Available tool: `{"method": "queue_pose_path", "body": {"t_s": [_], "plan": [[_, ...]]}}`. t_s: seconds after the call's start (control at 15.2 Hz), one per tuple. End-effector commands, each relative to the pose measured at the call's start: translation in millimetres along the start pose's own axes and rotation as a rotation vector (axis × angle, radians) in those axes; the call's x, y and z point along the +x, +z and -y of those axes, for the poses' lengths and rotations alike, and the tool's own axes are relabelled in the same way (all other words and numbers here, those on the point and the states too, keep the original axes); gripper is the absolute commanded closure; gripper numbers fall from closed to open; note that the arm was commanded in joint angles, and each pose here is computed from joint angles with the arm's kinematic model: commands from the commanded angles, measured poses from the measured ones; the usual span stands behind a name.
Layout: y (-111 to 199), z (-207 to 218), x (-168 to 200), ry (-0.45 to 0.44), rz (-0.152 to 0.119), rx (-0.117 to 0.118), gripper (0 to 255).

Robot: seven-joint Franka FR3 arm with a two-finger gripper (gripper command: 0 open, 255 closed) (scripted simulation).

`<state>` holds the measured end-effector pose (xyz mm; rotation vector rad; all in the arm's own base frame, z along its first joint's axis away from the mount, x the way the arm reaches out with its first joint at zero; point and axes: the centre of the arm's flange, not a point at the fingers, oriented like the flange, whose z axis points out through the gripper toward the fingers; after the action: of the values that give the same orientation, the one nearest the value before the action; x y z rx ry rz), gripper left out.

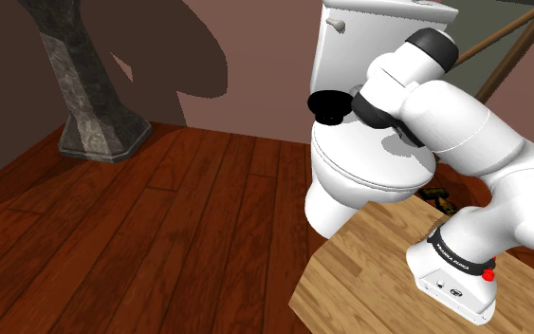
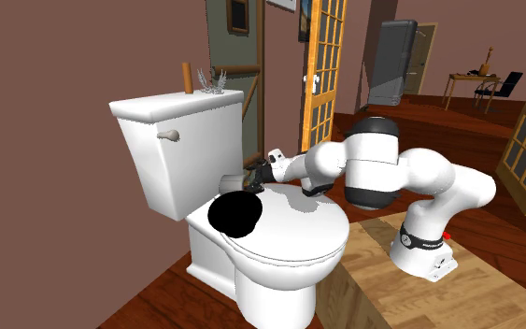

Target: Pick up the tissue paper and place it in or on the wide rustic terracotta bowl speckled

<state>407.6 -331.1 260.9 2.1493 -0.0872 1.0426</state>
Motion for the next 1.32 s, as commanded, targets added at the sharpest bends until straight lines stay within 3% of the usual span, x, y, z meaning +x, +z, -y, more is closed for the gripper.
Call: {"method": "queue_pose_path", "body": {"t_s": [0.0, 0.07, 0.13, 0.73, 1.25], "plan": [[0, 0, 0, 0.0, 0.0, 0.0, 0], [0, 0, 0, 0.0, 0.0, 0.0, 0], [0, 0, 0, 0.0, 0.0, 0.0, 255], [0, 0, 0, 0.0, 0.0, 0.0, 255], [-17, -25, 30, 0.0, 0.0, 0.0, 255]]}}
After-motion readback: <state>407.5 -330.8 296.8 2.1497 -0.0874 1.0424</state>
